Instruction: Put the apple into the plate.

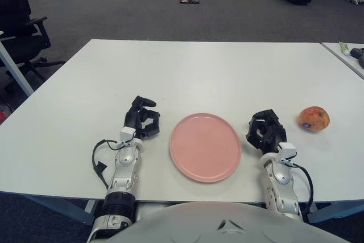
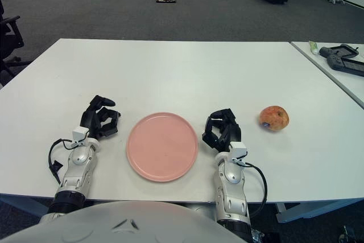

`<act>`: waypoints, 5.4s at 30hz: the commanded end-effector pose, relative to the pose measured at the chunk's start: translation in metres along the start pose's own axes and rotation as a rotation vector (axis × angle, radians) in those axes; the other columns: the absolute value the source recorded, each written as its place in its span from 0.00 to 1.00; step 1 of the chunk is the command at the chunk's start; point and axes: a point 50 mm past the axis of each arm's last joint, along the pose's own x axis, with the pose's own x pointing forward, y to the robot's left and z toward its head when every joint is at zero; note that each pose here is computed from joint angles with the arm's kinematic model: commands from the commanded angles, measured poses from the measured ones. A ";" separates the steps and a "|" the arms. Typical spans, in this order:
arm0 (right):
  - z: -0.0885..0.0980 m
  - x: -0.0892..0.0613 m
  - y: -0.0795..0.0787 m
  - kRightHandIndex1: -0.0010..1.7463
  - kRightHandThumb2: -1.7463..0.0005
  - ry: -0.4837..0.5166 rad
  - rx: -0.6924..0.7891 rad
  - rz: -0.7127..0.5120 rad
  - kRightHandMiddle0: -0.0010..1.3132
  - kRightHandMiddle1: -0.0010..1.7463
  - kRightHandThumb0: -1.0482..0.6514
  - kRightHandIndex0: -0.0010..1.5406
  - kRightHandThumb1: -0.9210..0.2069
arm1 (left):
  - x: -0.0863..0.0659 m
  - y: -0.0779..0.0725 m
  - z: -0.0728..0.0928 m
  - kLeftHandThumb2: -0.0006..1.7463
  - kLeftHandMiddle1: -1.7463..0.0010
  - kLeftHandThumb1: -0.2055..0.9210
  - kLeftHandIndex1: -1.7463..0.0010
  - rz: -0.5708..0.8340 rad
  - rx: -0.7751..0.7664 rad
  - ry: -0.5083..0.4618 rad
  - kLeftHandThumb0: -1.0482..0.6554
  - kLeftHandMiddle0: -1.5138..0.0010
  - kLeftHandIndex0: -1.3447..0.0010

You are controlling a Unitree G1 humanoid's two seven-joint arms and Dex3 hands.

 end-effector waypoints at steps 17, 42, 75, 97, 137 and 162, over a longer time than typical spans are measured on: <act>-0.010 -0.002 -0.002 1.00 0.36 0.064 0.010 -0.016 0.37 1.00 0.36 0.71 0.39 | -0.009 -0.001 -0.019 0.61 0.22 0.57 0.00 0.014 0.000 0.120 0.61 0.57 0.68; 0.012 -0.010 0.004 1.00 0.47 -0.371 -0.409 -0.025 0.29 1.00 0.38 0.54 0.26 | -0.008 0.000 -0.019 0.62 0.20 0.56 0.00 0.008 -0.002 0.111 0.61 0.58 0.68; 0.051 0.013 -0.036 0.00 0.67 -0.529 -1.068 -0.474 0.00 0.05 0.12 0.00 0.30 | -0.009 0.000 -0.020 0.64 0.20 0.53 0.00 0.016 0.015 0.113 0.61 0.55 0.69; 0.042 0.053 -0.075 0.00 0.78 -0.403 -1.125 -0.741 0.00 0.00 0.02 0.00 0.19 | -0.010 0.001 -0.020 0.63 0.20 0.55 0.00 0.014 0.008 0.111 0.61 0.57 0.69; 0.023 0.110 -0.111 0.00 0.68 0.149 -1.055 -0.642 0.00 0.02 0.13 0.00 0.24 | -0.012 0.003 -0.020 0.65 0.17 0.53 0.00 0.030 0.013 0.106 0.61 0.57 0.68; 0.014 0.117 -0.115 0.04 0.57 0.424 -1.147 -0.551 0.00 0.30 0.23 0.07 0.19 | -0.012 0.004 -0.019 0.64 0.20 0.53 0.00 0.033 0.011 0.107 0.61 0.56 0.68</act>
